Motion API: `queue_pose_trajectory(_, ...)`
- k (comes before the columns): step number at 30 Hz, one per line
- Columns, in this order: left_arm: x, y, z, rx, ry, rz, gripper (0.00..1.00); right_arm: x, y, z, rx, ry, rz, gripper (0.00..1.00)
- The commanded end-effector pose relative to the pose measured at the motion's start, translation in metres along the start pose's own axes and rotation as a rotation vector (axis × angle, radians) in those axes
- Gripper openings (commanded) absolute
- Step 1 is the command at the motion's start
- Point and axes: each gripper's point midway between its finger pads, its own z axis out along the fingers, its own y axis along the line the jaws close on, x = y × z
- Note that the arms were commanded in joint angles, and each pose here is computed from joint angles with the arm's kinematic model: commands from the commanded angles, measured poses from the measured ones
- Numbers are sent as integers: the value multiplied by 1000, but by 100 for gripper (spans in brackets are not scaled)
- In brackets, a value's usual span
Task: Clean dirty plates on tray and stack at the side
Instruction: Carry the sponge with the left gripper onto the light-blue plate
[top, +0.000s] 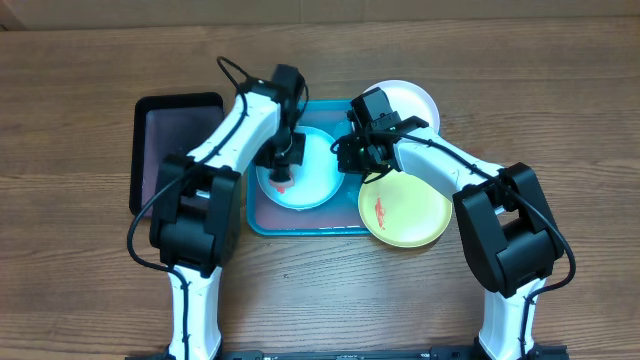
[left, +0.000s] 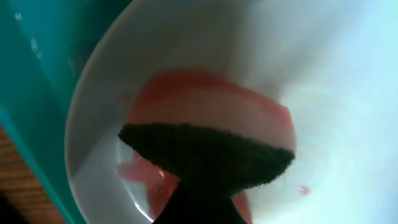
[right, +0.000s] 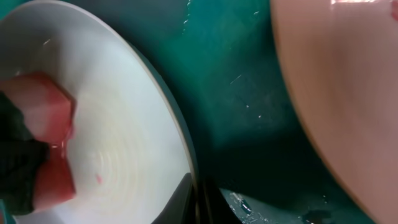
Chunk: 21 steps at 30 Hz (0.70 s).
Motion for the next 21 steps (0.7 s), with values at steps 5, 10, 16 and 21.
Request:
queue_pose_trajectory(5,19,-25,4,79,50,166,4,-10,4,-2,-7,-23,0,5)
queue_pose_trajectory(10,45,-82,-12,446,90,456,4,-10,4,-2,-7,-23,0,5)
queue_pose_trajectory(16,1,-52,-1,253,-24,214,4,-10,4,-2,-8,-22,0,5)
queue_pose_trajectory(21,-39,-1,-1,-26,-184,-87,4,-8,3,-2,-3,-15,2,4)
